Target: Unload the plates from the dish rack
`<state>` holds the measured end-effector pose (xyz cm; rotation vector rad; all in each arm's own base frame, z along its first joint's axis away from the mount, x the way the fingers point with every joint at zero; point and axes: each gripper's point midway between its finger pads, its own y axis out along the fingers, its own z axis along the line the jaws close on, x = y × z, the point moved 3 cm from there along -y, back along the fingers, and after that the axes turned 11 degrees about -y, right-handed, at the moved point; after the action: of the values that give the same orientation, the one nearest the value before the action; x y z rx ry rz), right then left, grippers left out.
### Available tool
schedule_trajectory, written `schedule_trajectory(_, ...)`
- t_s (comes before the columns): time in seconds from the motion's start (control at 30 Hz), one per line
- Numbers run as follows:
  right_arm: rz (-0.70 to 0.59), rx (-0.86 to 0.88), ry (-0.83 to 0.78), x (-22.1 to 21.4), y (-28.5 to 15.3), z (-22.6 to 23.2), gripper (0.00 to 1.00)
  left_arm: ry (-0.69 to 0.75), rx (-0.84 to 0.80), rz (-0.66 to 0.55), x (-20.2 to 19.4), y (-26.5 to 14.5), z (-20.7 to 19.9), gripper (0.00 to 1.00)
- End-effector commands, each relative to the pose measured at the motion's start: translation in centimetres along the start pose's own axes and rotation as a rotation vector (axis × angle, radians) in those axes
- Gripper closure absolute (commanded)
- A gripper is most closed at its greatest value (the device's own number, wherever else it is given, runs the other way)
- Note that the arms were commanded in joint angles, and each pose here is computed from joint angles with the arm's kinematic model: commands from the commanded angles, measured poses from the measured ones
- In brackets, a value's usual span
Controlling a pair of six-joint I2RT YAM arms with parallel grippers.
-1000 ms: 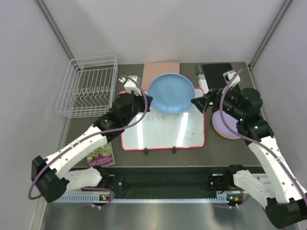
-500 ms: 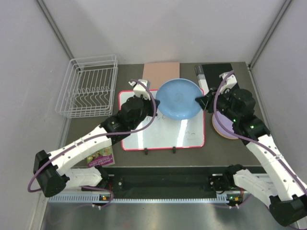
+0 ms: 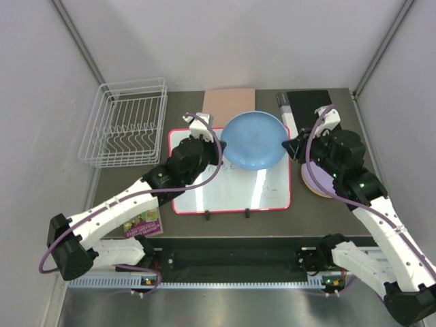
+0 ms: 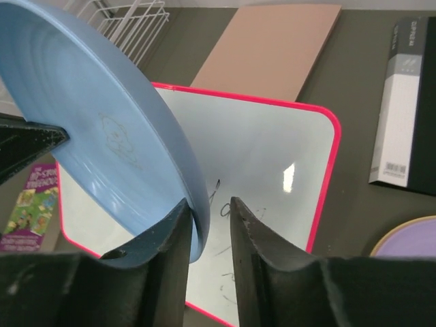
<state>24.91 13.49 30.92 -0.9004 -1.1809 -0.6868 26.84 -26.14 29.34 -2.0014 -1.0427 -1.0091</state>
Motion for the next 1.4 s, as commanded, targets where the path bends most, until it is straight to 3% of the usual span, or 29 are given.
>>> schedule_trajectory(0.0, -0.038, -0.01, -0.004, 1.6, 0.1, -0.1, 0.64, -0.056, -0.054, -0.132, 4.2, -0.7, -1.6, 1.0)
schedule_trajectory(0.4, -0.023, 0.03, 0.008, 0.8, 1.4, 0.3, 0.63, -0.065, -0.072, -0.111, 3.7, -0.4, -2.0, 1.0)
schedule_trajectory(0.6, -0.028, 0.096, 0.014, 0.6, 2.1, 1.2, 0.68, -0.065, -0.079, -0.104, 3.4, -0.2, -2.0, 1.0)
schedule_trajectory(0.7, -0.028, 0.108, 0.019, 0.5, 2.4, 1.3, 0.78, -0.07, -0.092, -0.096, 3.2, 0.0, -2.3, 1.0)
schedule_trajectory(0.73, -0.027, 0.109, 0.022, 0.5, 2.4, 1.3, 0.92, -0.071, -0.092, -0.096, 3.1, 0.0, -2.3, 1.0)
schedule_trajectory(0.87, -0.041, 0.042, 0.031, 0.8, 1.9, 0.5, 1.0, -0.069, -0.09, -0.092, 3.0, 0.0, -2.1, 1.0)
schedule_trajectory(0.97, -0.078, -0.086, 0.035, 1.7, 0.4, -1.3, 1.0, -0.05, -0.068, -0.094, 3.0, 0.0, -1.7, 0.71)
schedule_trajectory(1.0, -0.087, -0.125, 0.035, 1.9, -0.6, -1.7, 1.0, -0.044, -0.049, -0.103, 3.2, -0.1, -1.4, 0.53)
schedule_trajectory(1.03, -0.098, -0.175, 0.036, 2.1, -1.3, -2.5, 1.0, -0.037, -0.036, -0.108, 3.2, -0.2, -1.2, 0.41)
schedule_trajectory(1.13, -0.135, -0.354, 0.043, 3.2, -4.7, -5.3, 1.0, -0.015, 0.011, -0.163, 4.4, -1.2, -0.1, 0.22)
schedule_trajectory(1.27, -0.136, -0.604, 0.066, 3.6, -9.1, -9.3, 1.0, 0.039, 0.085, -0.257, 6.4, -3.3, 1.7, 0.14)
schedule_trajectory(1.37, -0.065, -0.746, 0.09, 2.0, -10.8, -11.8, 1.0, 0.076, 0.16, -0.316, 7.4, -4.5, 3.3, 0.11)
